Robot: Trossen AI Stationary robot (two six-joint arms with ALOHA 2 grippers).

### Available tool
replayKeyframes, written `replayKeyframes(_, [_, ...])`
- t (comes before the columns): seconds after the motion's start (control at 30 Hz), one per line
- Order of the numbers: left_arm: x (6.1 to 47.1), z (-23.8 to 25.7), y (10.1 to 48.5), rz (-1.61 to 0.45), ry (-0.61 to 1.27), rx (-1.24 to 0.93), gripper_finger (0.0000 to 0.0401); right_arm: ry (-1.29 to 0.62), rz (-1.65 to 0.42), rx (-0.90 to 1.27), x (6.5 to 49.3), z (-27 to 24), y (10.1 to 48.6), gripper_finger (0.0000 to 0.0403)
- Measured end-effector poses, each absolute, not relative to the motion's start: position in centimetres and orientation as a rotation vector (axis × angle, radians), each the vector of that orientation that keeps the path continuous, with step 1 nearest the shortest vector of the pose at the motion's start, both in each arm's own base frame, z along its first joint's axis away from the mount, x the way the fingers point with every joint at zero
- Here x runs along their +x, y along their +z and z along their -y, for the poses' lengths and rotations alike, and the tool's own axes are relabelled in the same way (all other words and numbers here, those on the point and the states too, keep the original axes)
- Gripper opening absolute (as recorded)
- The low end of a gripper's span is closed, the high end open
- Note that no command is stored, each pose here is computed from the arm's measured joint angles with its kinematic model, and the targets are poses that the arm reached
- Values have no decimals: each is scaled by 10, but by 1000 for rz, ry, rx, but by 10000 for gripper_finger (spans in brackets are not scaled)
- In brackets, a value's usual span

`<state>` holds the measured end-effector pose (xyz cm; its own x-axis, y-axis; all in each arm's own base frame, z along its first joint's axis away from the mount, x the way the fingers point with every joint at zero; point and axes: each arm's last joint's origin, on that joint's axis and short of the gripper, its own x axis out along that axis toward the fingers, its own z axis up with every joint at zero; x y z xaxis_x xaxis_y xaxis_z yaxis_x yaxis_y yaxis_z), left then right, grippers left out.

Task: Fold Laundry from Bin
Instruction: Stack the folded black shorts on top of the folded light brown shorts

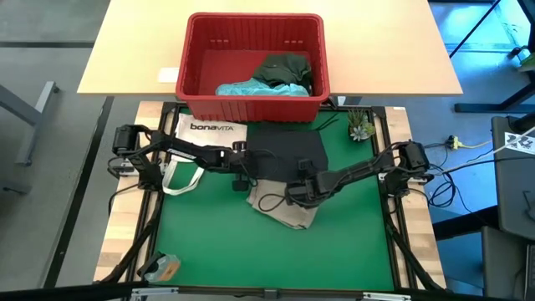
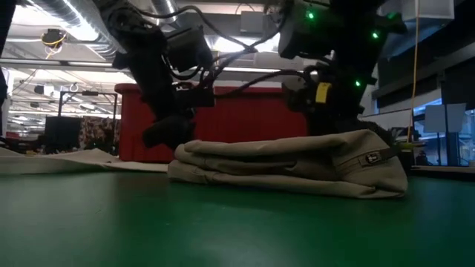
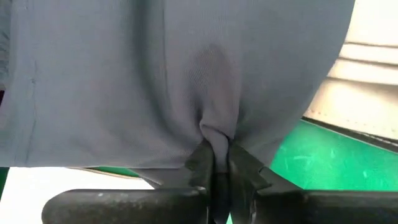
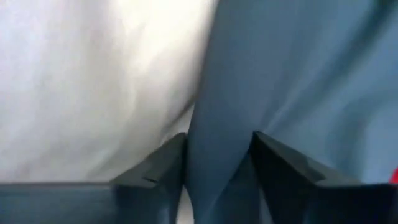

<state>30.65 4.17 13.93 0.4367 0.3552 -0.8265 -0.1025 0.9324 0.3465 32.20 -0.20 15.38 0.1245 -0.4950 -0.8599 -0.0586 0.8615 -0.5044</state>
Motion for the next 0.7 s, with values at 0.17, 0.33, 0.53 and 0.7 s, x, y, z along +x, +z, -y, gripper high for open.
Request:
replayKeyframes(0.17, [309, -42, 142, -1079, 290, 260, 17, -334, -1441, -480, 325, 2, 163, 101])
replayKeyframes(0.33, [310, -42, 144, -1088, 288, 260, 15, -335, -1465, -490, 324, 2, 166, 51])
replayKeyframes(0.53, [312, -42, 148, -1088, 288, 260, 15, -336, -1467, -490, 324, 2, 166, 10])
replayKeyframes(0.7, [318, -43, 164, -1137, 285, 294, 13, -336, -1482, -497, 325, 2, 172, 7])
